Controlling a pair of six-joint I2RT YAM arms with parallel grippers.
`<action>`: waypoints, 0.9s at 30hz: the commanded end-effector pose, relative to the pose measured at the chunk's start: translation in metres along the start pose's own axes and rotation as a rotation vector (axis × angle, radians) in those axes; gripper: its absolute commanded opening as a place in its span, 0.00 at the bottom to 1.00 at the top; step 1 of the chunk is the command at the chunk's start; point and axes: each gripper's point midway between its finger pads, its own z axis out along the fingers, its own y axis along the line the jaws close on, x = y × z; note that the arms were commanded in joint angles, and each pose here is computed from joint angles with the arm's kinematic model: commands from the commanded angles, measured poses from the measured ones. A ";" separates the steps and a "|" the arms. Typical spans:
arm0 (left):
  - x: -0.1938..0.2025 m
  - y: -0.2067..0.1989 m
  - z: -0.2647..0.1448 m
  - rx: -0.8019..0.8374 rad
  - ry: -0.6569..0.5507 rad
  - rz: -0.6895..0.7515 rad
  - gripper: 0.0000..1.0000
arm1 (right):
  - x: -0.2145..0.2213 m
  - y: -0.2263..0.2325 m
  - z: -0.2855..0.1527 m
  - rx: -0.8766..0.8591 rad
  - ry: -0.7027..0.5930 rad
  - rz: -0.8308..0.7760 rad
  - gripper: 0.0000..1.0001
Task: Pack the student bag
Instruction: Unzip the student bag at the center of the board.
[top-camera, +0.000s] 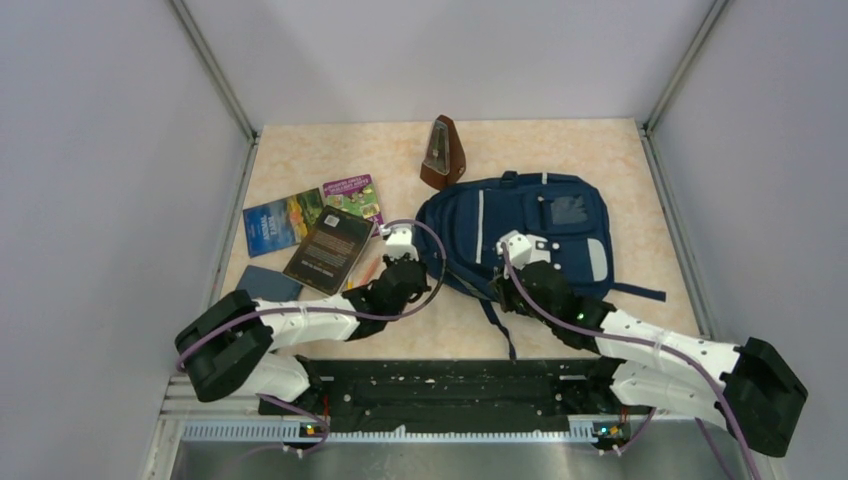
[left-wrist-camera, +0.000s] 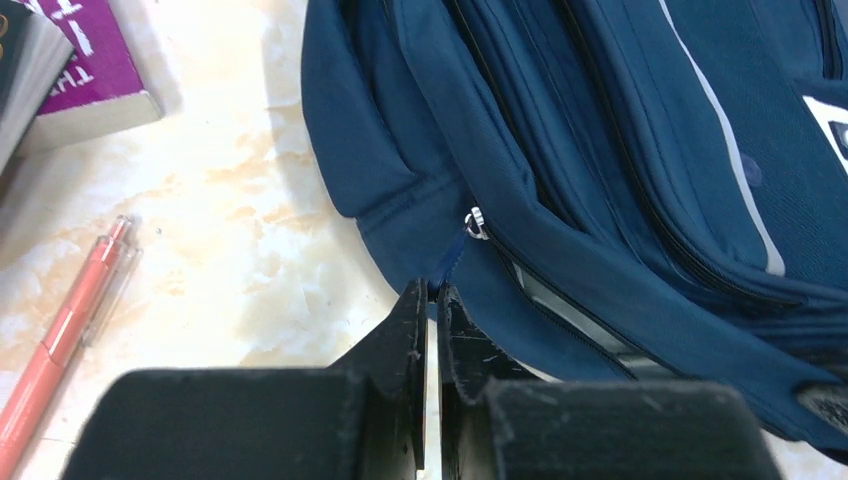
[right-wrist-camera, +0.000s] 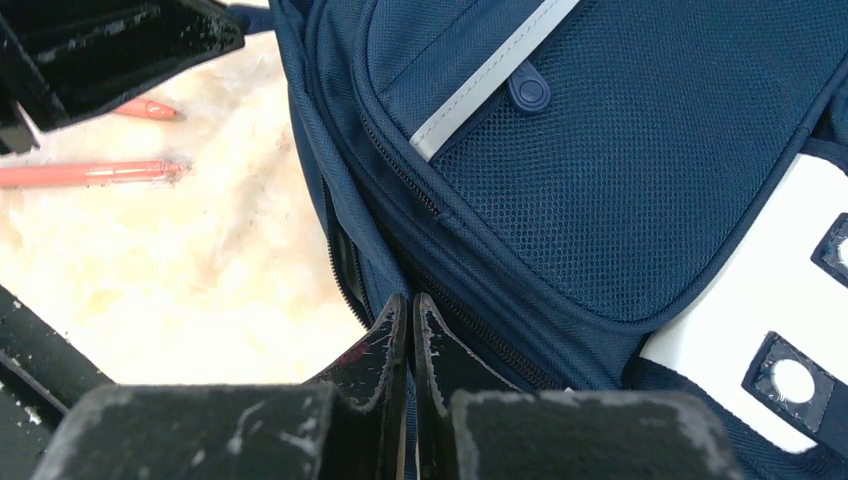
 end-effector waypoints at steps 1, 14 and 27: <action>-0.035 0.008 0.007 -0.037 -0.090 -0.011 0.00 | -0.017 0.003 -0.010 -0.007 -0.072 0.029 0.00; -0.060 0.024 0.034 -0.118 -0.134 0.061 0.00 | -0.016 0.008 -0.026 -0.062 -0.098 0.065 0.00; -0.082 0.035 0.065 -0.141 -0.142 0.067 0.00 | -0.009 0.016 -0.032 -0.113 -0.075 0.086 0.00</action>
